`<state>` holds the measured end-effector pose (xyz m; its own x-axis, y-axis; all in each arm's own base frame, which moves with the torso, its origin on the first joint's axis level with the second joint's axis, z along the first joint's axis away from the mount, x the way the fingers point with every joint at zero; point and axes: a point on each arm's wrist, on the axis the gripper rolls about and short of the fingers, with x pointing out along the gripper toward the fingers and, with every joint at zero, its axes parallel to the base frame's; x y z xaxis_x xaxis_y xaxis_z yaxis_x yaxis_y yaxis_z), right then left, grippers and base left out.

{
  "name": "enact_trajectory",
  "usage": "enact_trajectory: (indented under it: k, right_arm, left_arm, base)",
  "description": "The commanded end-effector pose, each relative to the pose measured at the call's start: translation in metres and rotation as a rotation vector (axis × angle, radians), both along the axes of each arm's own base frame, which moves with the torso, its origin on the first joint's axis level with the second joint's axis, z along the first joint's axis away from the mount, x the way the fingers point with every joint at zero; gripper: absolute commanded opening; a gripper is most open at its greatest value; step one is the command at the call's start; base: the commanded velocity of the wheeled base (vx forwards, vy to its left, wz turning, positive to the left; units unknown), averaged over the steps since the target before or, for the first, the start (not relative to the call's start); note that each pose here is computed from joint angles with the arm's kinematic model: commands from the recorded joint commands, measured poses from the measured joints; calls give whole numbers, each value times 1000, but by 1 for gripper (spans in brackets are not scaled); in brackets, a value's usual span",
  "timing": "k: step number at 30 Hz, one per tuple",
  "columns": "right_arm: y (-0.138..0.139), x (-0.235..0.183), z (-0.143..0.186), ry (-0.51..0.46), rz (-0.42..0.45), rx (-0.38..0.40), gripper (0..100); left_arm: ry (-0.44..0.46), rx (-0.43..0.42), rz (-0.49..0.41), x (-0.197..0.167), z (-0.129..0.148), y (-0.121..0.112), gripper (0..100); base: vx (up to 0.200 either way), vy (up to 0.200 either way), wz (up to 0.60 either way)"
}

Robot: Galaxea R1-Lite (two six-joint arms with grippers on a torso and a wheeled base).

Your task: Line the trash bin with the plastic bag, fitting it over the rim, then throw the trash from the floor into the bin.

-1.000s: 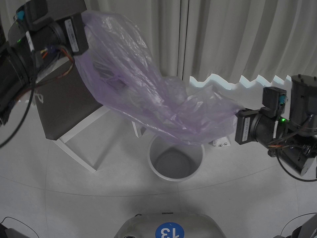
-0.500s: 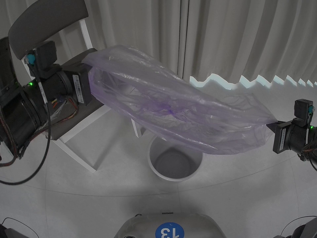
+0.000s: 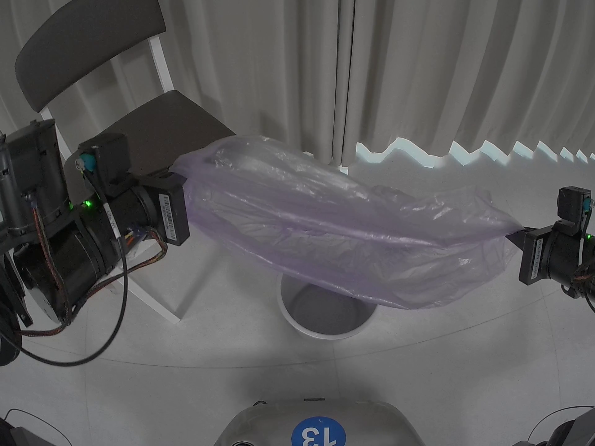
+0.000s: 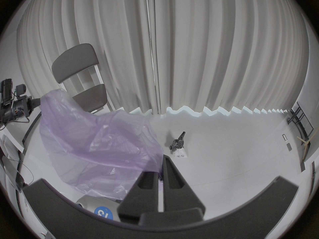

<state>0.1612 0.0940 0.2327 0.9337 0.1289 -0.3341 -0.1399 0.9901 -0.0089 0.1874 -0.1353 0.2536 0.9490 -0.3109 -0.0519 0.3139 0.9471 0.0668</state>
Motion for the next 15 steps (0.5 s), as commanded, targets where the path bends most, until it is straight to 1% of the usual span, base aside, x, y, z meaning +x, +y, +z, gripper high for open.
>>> enact_trajectory:
  k: [1, 2, 5, 10, 12, 13, 14, 15]
  right_arm:
    - [3, 6, -2, 15, 3, -1, 0]
    - [4, 8, -1, 21, 13, 19, 0]
    - [4, 13, -3, 46, 22, 38, 0]
    - [-2, 22, -8, 79, 33, 61, 0]
    - [-3, 26, -9, 100, 42, 96, 0]
    - [-2, 27, -9, 119, 69, 143, 0]
    - [-2, 27, -9, 122, 74, 150, 0]
    - [-2, 28, -10, 135, 89, 175, 0]
  left_arm:
    - [18, 6, -2, 2, -5, -2, 0]
    - [34, -15, -1, 3, -7, -4, 0]
    - [54, -39, 3, 4, -10, -4, 0]
    - [86, -60, 11, 11, -17, -8, 0]
    - [106, -75, 19, 15, -21, -10, 0]
    - [118, -88, 23, 19, -23, -12, 0]
    - [119, -89, 23, 19, -23, -12, 0]
    - [123, -97, 30, 21, -23, -12, 0]
  base:
    - [0, 0, 0]
    - [0, 0, 0]
    - [0, 0, 0]
    - [0, 0, 0]
    - [0, 0, 0]
    - [0, 0, 0]
    - [0, 0, 0]
    - [0, 0, 0]
